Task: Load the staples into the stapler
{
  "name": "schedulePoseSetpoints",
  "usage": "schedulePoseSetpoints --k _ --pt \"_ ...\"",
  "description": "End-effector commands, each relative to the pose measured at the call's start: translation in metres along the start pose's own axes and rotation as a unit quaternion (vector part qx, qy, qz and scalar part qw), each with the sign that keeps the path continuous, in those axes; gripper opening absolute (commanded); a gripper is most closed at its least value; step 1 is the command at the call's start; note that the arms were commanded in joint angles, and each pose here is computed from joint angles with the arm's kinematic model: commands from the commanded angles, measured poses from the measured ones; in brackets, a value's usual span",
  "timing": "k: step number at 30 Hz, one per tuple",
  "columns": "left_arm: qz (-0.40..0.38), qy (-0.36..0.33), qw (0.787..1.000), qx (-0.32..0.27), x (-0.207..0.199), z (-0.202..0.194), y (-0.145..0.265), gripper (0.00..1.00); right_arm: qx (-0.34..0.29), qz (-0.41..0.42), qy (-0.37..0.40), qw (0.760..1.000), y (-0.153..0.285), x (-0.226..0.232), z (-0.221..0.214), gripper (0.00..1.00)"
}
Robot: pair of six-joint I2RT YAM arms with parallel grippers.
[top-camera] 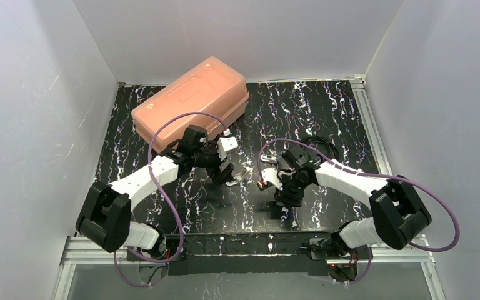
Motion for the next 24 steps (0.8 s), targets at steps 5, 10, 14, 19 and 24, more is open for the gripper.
schedulePoseSetpoints --k 5,10,14,19,24 --pt "0.0 -0.015 1.0 -0.01 0.0031 0.0121 0.0075 0.86 0.015 -0.011 0.014 1.0 -0.0072 0.0034 -0.0103 0.58" --pt "0.001 -0.016 1.0 -0.009 0.0034 0.0111 0.0075 0.86 0.015 -0.034 0.02 0.999 -0.0099 0.0002 -0.0072 0.55" --pt "0.002 -0.019 1.0 -0.009 0.0036 0.011 0.0078 0.86 0.015 -0.043 0.025 0.999 -0.01 0.0 -0.0066 0.5" --pt "0.004 -0.022 1.0 -0.008 0.0043 0.0106 0.0085 0.86 0.017 -0.047 0.033 0.998 -0.0091 0.0011 -0.0077 0.44" --pt "0.007 -0.024 1.0 -0.007 0.0056 0.0092 0.0088 0.86 0.006 -0.039 0.042 0.998 -0.0069 0.0053 -0.0038 0.35"
Point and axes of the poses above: each gripper's point midway between its finger pads, its own y axis back along the fingers, its own x axis along the line the jaws close on, z = x × y, the point moved 1 cm from there along y, back along the fingers, and after that the axes turned 11 degrees about -y, right-handed, at the moved point
